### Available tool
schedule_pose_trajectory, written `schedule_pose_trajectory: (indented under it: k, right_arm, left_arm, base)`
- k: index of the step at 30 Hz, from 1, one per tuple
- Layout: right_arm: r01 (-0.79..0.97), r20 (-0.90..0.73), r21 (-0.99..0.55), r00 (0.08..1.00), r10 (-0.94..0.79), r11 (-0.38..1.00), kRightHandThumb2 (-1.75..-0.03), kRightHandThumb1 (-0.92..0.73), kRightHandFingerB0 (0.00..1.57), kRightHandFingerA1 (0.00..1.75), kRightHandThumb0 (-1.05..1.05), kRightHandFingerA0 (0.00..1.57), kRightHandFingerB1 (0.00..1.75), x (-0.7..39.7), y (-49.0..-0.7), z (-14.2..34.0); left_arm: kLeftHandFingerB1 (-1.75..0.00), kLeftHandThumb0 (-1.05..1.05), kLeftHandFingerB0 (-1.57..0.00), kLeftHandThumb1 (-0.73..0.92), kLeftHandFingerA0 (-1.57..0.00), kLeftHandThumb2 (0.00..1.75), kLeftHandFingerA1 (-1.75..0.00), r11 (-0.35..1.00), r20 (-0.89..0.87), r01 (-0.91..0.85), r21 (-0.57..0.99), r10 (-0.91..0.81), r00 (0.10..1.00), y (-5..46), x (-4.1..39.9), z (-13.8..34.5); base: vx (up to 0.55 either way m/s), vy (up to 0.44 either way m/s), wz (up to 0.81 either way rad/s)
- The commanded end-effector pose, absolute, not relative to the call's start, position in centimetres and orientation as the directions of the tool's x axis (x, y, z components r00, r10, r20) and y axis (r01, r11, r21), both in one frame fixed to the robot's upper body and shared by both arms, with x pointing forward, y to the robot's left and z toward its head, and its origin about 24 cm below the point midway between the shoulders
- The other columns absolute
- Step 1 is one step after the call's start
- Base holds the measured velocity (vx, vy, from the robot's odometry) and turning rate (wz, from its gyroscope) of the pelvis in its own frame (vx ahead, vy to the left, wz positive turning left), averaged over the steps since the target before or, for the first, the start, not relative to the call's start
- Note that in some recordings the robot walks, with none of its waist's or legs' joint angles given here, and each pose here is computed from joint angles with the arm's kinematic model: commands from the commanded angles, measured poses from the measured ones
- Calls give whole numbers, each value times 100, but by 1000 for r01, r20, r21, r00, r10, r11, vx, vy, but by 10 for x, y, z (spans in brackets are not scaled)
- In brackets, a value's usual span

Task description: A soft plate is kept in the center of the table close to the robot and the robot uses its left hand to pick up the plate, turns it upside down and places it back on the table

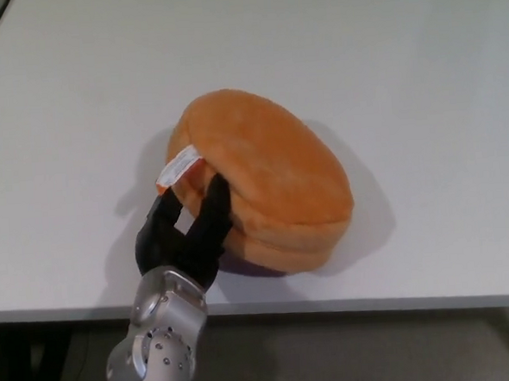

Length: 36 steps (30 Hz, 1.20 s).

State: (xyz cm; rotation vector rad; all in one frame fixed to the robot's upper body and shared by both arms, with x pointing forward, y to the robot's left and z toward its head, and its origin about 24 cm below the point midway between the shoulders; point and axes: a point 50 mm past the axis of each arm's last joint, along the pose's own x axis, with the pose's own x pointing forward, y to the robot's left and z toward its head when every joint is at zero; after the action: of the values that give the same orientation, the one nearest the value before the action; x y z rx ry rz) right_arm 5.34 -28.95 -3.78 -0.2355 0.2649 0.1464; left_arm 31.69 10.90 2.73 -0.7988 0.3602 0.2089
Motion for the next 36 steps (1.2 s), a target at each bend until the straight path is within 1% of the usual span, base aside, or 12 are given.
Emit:
schedule_pose_trajectory:
  k: [1,5,7,8,10,11,22,24,25,34,35,36]
  right_arm:
    - [-147,-300,-189,950,86,971,-96,-62,28,55,-67,53,47,53,-299,-39]
    - [-154,-299,-217,950,84,964,-96,-63,27,54,-70,52,46,54,-299,-37]
    - [-158,-299,-218,950,88,963,-64,-77,32,39,-67,59,31,54,-298,-35]
    - [-160,-280,-237,956,91,958,-97,-64,27,55,-68,53,46,55,-297,-35]
    - [-161,-275,-240,957,92,957,-97,-65,27,55,-70,54,46,56,-297,-36]
    - [-161,-276,-241,957,92,957,-66,-78,34,39,-69,63,32,56,-297,-36]
    - [-166,-282,-237,955,96,957,-97,-64,27,54,-71,52,46,60,-298,-36]
    - [-170,-279,-240,955,100,956,-65,-78,34,39,-71,61,32,61,-298,-35]
    - [-173,-276,-252,956,101,952,-97,-67,27,53,-73,53,46,61,-298,-34]
    - [-210,-270,-256,953,139,944,-99,-65,23,54,-69,48,46,66,-298,-33]
    - [-220,-267,-258,952,150,941,-66,-82,30,40,-69,54,30,66,-297,-30]
    - [-227,-264,-259,952,157,939,-101,-68,22,55,-72,46,46,66,-297,-29]
  left_arm:
    - [-49,-24,-22,62,-121,80,-162,223,-768,-735,-640,-172,617,26,279,10]
    - [-40,-16,-25,65,-97,67,-175,361,-761,-675,-644,-207,615,30,284,13]
    - [-49,-20,-23,59,-125,80,-163,385,-754,-655,-650,-224,617,30,284,13]
    - [-42,-13,-26,63,-96,70,-175,426,-752,-630,-649,-234,616,29,285,13]
    - [-48,-17,-21,59,-124,80,-162,444,-753,-620,-647,-243,612,28,285,14]
    - [-42,-11,-20,60,-96,73,-175,453,-752,-613,-648,-251,610,27,285,14]
    - [-38,-9,-12,58,-93,73,-175,571,-713,-456,-683,-384,586,-11,280,29]
    - [-37,-9,-12,58,-94,74,-175,579,-710,-442,-685,-396,582,-14,280,30]
    - [-39,-9,-13,56,-93,76,-175,587,-707,-428,-687,-407,578,-22,279,33]
    - [-42,-16,-11,55,-120,82,-170,604,-690,-374,-704,-458,561,-45,274,41]
    - [-37,-13,-9,57,-97,77,-175,605,-691,-373,-703,-458,559,-45,275,41]
    - [-38,-14,-8,59,-97,77,-175,598,-691,-381,-705,-460,557,-44,274,40]
  base:
    - [0,0,0]
    - [0,0,0]
    - [0,0,0]
    - [0,0,0]
    - [0,0,0]
    - [0,0,0]
    - [0,0,0]
    - [0,0,0]
    - [0,0,0]
    - [0,0,0]
    - [0,0,0]
    - [0,0,0]
